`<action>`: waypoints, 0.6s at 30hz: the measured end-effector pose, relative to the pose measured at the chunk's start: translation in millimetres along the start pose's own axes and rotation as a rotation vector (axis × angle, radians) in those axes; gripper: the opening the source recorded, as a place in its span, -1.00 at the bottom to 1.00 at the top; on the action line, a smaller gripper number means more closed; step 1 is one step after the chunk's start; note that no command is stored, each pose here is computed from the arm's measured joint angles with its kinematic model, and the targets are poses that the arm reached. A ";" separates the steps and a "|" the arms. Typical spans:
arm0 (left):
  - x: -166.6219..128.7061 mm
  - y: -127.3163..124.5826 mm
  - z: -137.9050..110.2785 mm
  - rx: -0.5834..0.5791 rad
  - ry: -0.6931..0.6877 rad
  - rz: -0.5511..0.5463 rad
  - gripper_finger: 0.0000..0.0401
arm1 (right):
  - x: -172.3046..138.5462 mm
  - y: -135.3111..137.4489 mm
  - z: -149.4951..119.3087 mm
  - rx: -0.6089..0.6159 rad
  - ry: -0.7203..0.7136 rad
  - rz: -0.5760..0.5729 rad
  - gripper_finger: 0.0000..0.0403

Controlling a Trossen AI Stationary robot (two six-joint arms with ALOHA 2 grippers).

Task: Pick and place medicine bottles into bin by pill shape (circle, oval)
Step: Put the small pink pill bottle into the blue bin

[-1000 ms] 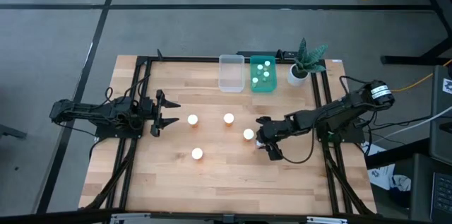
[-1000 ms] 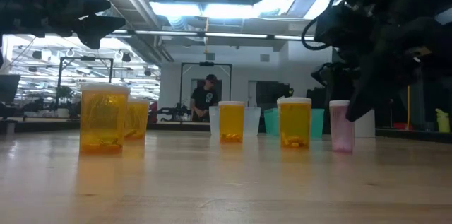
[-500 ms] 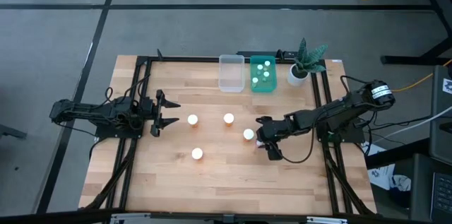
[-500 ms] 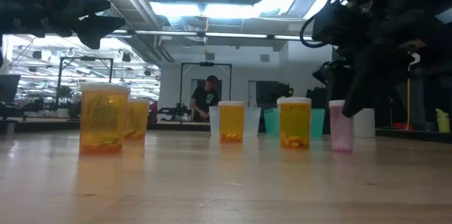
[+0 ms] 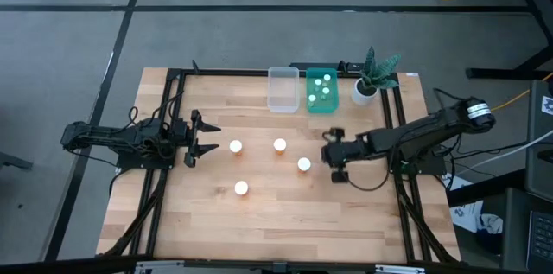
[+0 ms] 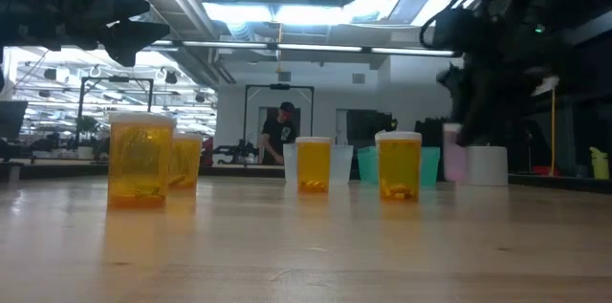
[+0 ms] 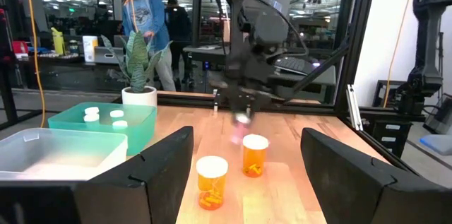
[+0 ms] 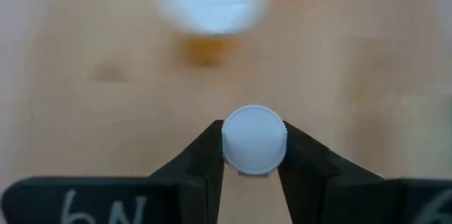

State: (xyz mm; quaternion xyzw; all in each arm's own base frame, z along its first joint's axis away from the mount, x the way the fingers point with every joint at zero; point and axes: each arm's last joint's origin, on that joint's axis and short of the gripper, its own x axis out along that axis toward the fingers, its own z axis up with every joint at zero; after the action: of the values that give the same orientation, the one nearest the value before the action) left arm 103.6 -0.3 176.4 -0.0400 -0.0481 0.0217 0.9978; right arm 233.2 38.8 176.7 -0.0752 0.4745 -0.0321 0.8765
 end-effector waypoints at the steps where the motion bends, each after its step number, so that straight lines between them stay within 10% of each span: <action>1: 0.0 0.0 0.0 0.000 0.000 0.000 0.27 | -4.5 -6.2 0.9 0.000 -0.019 -0.072 -0.46; 9: 0.0 0.0 -0.1 0.000 0.000 0.000 0.27 | -44.1 -70.7 2.5 0.218 -0.146 -0.641 -0.46; 18: 0.0 0.0 -0.1 0.000 0.000 0.000 0.27 | -37.6 -134.7 -12.1 0.527 -0.160 -0.527 -0.46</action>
State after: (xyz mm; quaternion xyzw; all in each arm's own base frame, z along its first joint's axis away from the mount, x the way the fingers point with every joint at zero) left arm 103.6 -0.3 176.4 -0.0399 -0.0481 0.0217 0.9978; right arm 204.5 -90.5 223.1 0.0311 0.3442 -0.3716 0.8617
